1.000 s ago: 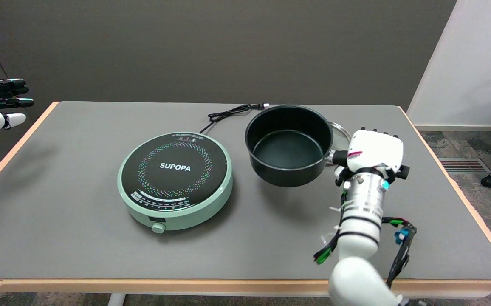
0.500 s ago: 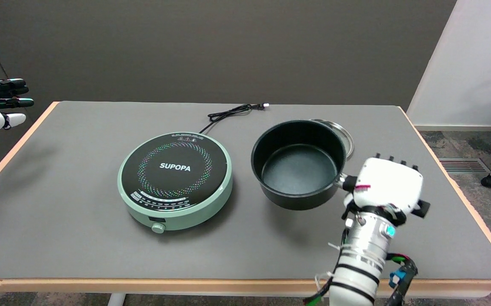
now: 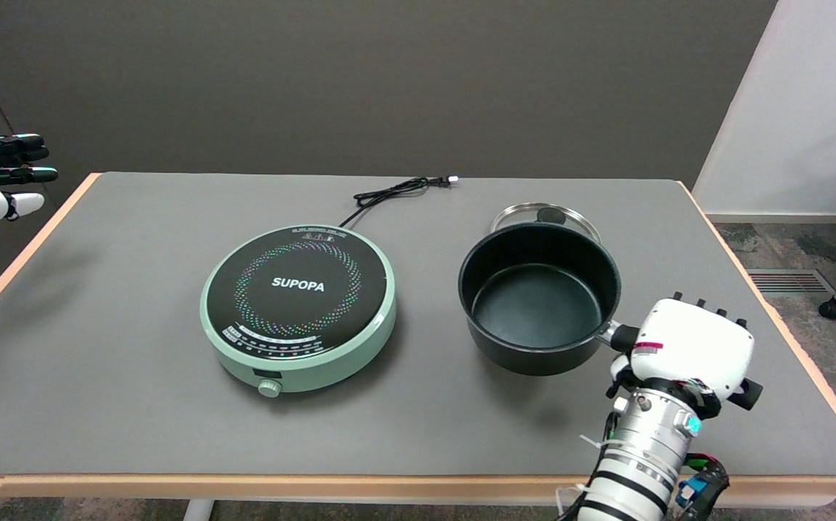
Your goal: Place the pot onto the table.
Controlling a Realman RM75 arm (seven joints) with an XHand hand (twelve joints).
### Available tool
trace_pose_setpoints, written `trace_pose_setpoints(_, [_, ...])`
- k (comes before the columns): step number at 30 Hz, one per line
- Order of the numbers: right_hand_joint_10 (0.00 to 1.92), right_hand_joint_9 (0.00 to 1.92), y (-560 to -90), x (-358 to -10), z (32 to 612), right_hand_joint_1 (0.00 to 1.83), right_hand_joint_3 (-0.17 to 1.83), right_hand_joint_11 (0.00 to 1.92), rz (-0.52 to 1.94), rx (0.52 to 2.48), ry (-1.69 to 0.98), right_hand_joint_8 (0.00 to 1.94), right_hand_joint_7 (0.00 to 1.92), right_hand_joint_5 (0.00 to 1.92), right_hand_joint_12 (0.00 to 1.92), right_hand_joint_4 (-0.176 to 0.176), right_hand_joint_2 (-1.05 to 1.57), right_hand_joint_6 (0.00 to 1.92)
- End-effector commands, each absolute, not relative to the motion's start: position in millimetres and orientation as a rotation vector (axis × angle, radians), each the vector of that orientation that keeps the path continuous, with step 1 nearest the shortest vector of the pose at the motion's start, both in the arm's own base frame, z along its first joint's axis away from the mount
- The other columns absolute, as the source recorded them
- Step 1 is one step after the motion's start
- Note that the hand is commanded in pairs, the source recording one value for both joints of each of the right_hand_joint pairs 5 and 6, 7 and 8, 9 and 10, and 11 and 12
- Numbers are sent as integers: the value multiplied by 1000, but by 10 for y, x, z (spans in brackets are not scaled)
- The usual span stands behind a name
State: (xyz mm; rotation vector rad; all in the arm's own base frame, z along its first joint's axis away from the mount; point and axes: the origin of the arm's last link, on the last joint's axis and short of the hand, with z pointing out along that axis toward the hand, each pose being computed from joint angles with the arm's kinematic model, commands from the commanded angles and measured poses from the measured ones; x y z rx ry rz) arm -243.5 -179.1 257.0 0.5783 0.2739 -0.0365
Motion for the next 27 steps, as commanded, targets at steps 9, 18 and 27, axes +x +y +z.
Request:
trace_pose_setpoints(9, [1889, 1889, -1934, -2554, 2923, 1124, 675, 1889, -5, 530, 160, 1889, 1889, 1889, 1889, -44, 898, 1889])
trace_pose_setpoints(18, [1892, 1892, -1951, -2596, 2925, 1128, 677, 1892, -10, 523, 126, 1892, 1892, 1892, 1892, -44, 882, 1892])
trace_pose_setpoints(27, [1892, 1892, -1953, -2684, 2891, 1126, 681, 1892, -36, 531, 87, 1892, 1892, 1892, 1892, -44, 879, 1892])
